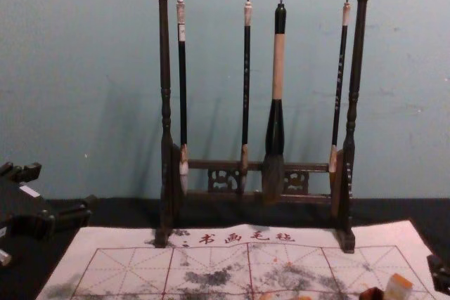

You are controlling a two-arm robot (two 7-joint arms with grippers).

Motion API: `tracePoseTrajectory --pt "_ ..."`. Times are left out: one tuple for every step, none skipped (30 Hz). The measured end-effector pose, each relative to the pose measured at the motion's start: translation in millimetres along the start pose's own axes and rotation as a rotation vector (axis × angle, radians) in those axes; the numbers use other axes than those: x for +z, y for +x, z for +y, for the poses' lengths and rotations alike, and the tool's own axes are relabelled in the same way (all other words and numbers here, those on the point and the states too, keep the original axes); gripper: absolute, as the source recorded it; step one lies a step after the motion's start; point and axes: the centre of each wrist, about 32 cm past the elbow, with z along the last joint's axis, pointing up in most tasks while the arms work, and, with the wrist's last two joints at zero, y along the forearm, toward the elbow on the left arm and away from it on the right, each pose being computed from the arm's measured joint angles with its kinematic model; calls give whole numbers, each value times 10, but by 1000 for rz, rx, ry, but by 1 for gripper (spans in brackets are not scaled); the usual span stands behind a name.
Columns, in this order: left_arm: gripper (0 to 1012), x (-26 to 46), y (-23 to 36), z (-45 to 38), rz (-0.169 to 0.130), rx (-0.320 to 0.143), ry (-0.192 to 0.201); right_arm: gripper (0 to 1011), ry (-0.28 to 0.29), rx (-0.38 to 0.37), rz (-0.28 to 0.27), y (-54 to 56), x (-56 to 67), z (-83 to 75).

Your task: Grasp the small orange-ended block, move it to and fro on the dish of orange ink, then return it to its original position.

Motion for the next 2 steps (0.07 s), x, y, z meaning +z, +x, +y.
tracePoseTrajectory --pt "1001 0 0 0 0 0 0 1002 0 0 0 0 1 0" --pt "1001 0 0 0 0 0 0 1002 0 0 0 0 0 0"
